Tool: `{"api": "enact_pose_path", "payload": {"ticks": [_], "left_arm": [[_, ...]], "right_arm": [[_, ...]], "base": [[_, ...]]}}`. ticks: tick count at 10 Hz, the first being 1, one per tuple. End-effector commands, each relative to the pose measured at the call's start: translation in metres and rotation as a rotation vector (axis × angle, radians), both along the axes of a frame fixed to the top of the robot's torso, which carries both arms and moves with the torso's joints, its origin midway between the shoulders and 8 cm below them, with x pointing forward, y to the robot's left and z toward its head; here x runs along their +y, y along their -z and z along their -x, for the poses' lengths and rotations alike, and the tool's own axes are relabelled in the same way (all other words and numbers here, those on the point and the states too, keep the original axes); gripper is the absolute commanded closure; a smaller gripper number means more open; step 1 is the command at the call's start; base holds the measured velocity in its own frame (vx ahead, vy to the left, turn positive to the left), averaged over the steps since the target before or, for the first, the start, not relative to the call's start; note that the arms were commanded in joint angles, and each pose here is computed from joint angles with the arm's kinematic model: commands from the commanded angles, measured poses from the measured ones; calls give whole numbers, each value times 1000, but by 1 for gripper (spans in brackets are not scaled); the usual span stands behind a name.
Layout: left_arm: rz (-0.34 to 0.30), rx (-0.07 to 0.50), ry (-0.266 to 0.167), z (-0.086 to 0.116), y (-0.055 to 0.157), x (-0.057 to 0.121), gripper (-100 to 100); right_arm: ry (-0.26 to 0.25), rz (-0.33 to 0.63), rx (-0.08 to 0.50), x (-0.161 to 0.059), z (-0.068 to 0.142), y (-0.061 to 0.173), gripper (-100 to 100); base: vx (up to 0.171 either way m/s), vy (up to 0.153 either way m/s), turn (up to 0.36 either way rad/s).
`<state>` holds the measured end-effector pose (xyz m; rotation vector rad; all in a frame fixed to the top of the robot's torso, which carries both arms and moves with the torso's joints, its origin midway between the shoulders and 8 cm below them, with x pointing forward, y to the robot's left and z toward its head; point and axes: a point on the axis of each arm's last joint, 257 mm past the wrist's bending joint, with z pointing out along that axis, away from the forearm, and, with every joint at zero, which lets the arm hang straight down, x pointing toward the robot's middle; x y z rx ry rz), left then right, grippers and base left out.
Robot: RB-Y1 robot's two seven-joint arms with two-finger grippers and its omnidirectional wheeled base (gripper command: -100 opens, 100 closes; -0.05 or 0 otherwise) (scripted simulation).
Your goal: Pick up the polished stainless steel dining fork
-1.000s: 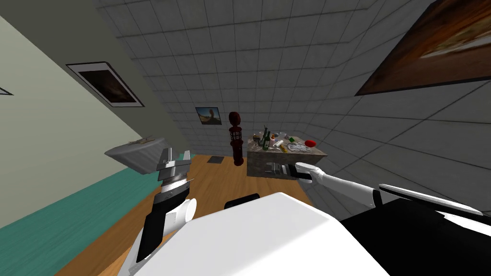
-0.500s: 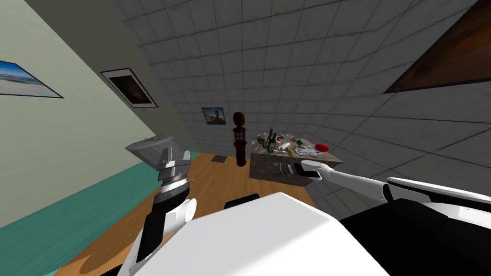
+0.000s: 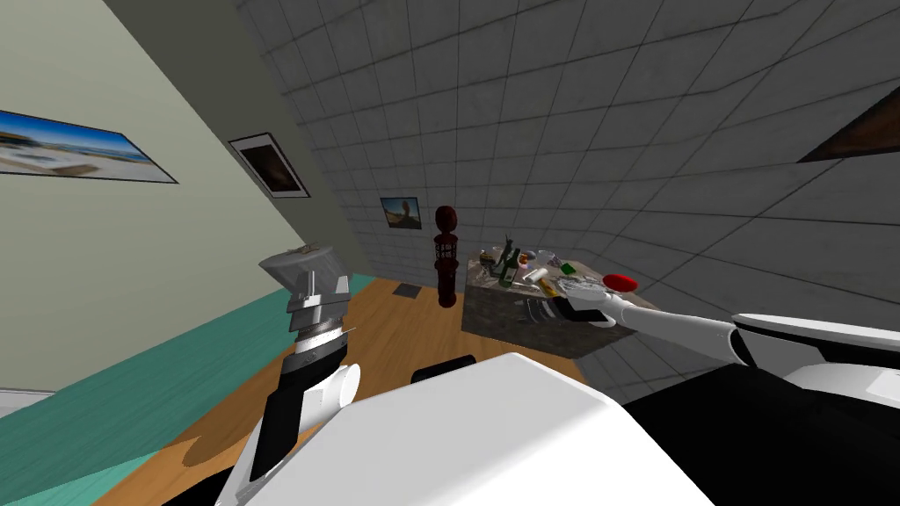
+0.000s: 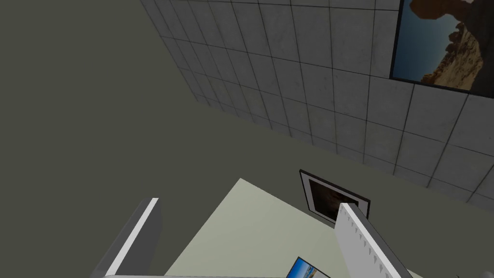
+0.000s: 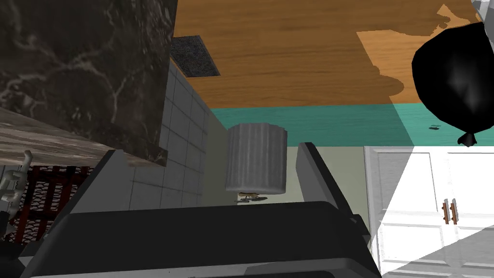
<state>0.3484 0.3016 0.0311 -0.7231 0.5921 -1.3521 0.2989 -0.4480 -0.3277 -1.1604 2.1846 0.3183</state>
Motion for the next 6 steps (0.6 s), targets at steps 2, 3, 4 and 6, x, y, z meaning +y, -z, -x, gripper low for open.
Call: {"api": "enact_pose_path", "payload": {"ticks": [2, 3, 4, 6], "left_arm": [[0, 0, 0, 0, 0, 0, 0], [0, 0, 0, 0, 0, 0, 0], [0, 0, 0, 0, 0, 0, 0], [0, 0, 0, 0, 0, 0, 0]], "right_arm": [[-6, 104, 42, -43, 20, -2, -100], [-7, 105, 42, -44, 20, -2, -100], [-10, 166, 72, -70, 32, -4, -100], [-12, 221, 103, -94, 45, -6, -100]], "base": [[127, -53, 206], [58, -16, -31], [64, -7, 122], [90, -24, 153]]}}
